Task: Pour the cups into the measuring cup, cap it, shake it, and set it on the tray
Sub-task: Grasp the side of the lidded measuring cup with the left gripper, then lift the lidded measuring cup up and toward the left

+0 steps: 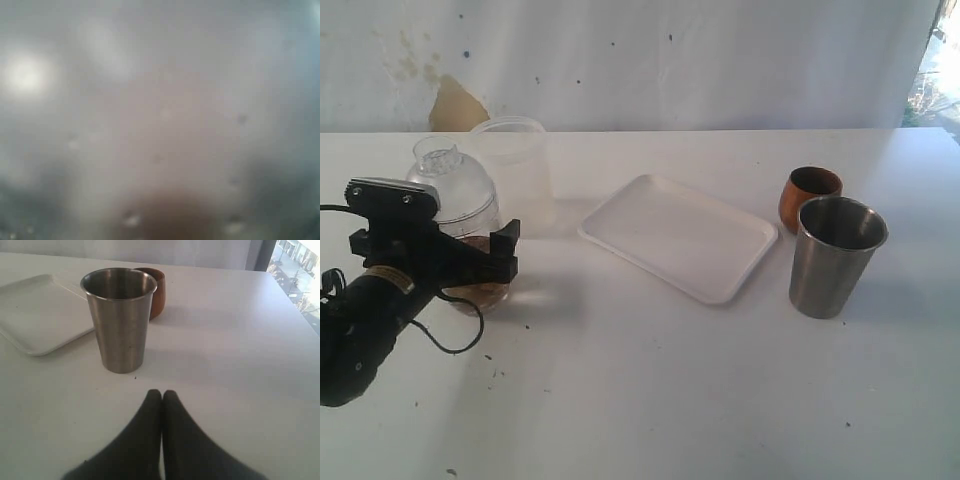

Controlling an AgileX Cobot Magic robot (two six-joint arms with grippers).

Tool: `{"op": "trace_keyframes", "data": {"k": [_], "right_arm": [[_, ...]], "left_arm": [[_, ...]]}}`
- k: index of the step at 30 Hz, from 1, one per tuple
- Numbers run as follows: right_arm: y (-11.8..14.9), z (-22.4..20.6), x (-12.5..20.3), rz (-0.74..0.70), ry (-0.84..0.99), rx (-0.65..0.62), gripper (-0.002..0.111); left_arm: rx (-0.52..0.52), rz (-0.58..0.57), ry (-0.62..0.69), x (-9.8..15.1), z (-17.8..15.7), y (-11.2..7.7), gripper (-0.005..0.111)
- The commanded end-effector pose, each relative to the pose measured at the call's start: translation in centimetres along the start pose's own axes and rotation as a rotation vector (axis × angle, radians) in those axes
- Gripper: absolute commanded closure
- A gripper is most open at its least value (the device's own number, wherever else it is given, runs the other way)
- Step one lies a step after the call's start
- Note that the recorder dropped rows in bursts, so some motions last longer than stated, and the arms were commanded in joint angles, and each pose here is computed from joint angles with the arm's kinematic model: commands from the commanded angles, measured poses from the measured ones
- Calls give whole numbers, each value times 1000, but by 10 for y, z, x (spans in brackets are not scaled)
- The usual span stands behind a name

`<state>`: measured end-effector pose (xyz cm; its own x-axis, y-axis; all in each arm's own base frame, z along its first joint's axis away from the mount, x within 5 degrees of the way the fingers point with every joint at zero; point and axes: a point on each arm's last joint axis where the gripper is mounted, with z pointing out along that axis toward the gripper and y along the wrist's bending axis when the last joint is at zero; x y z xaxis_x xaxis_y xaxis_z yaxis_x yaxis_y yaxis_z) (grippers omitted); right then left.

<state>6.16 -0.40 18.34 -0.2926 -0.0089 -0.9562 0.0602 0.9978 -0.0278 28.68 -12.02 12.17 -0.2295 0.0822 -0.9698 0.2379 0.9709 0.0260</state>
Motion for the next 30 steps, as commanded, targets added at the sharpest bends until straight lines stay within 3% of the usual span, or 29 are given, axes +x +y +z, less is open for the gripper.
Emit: {"op": "trace_keyframes", "data": {"k": [1,10,12,13,16,17,22,27,29,30], "right_arm": [[0,0,1,-7,-9,7,108],[0,0,1,-4,-9,6,108],[0,0,1,-4,-9,6,108],[0,0,1,-4,-9,6,108],[0,0,1,-4,-9,6,108],[0,0,1,-4,-9,6,108],[0,0,1,-4,-9,6,108],[0,0,1,-4,-9,6,108],[0,0,1,-4,-9,6,108],[0,0,1,-4,-9,6,108]], "left_arm": [[-4,-6,-40,-8,6,-1,2],[-17,-16,-43,-9,7,0,5],[-16,-16,-33,-9,7,-1,27],[-14,-19,-17,-7,7,-1,53],[-10,-19,10,-5,7,-1,98],[-7,-12,15,-4,7,-1,106],[15,-79,14,-6,7,-3,106],[137,-21,-101,-44,-7,-12,107],[116,-18,-143,-63,-16,-9,107],[49,-40,-158,-69,-17,0,107]]}}
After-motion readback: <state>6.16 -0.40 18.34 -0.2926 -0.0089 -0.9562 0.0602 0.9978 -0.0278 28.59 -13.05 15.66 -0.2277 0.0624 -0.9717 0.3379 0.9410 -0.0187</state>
